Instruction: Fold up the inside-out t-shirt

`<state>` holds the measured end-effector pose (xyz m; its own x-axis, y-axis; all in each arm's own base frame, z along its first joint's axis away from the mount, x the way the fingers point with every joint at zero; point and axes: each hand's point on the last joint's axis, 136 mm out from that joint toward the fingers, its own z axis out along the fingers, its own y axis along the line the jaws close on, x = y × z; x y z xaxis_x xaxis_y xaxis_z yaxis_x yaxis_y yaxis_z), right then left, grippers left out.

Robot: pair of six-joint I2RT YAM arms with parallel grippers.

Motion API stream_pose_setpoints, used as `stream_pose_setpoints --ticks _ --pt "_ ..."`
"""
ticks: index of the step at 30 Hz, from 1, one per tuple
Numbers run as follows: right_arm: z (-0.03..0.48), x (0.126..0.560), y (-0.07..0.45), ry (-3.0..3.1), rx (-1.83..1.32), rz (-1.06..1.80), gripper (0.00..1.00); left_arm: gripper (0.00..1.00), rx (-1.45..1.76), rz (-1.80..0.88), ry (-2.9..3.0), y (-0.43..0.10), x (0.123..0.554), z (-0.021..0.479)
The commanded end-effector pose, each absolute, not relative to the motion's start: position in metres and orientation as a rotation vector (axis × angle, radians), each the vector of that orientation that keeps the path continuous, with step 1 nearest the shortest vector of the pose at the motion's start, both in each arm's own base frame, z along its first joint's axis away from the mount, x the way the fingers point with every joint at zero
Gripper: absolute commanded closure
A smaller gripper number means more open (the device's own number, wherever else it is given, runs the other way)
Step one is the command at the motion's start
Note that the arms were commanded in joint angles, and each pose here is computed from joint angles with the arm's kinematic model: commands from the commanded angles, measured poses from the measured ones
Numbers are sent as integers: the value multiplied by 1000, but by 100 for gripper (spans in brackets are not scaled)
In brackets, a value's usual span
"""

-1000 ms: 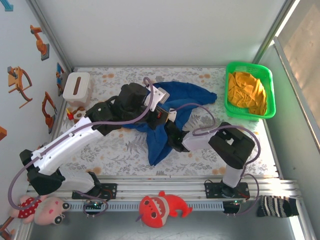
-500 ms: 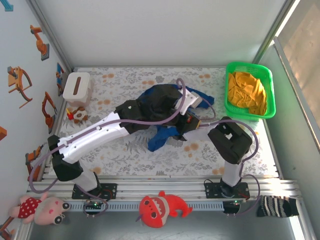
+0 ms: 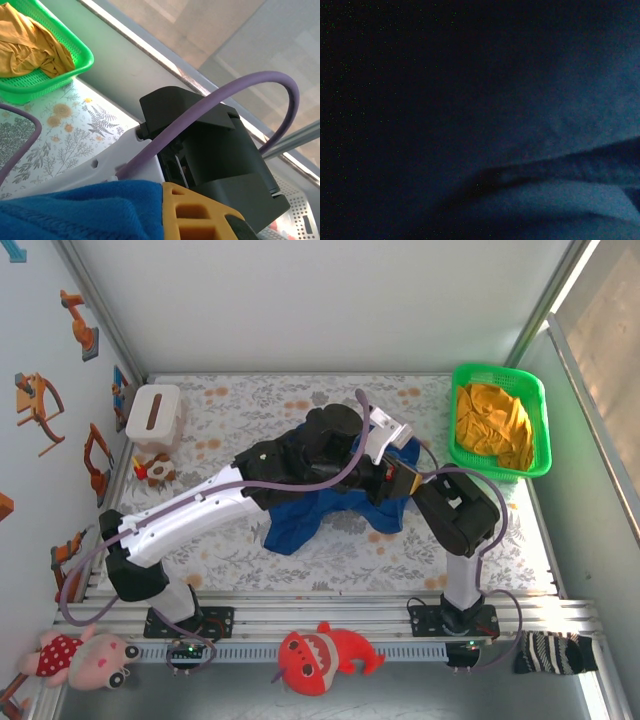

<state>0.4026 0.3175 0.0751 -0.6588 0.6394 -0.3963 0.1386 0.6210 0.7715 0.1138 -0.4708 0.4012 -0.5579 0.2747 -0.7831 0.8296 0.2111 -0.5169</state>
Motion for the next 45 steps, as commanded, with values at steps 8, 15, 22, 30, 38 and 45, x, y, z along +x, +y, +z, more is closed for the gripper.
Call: stream_pose_setpoints --ticks 8,15,22,30,38,45 --pt "69 424 311 2140 685 948 52 100 1096 -1672 1631 -492 64 524" --pt "58 423 298 2192 750 872 39 100 1101 -1624 1589 -482 61 538" --pt "69 422 280 2193 767 815 21 100 1041 -1567 1498 -448 67 569" --pt "103 433 256 2247 724 652 20 100 983 -1535 1464 -427 74 580" --pt "51 408 232 2463 894 312 18 100 937 -1523 1498 -426 87 571" --pt "7 392 214 2615 1023 50 3 100 896 -1539 1503 -423 94 569"
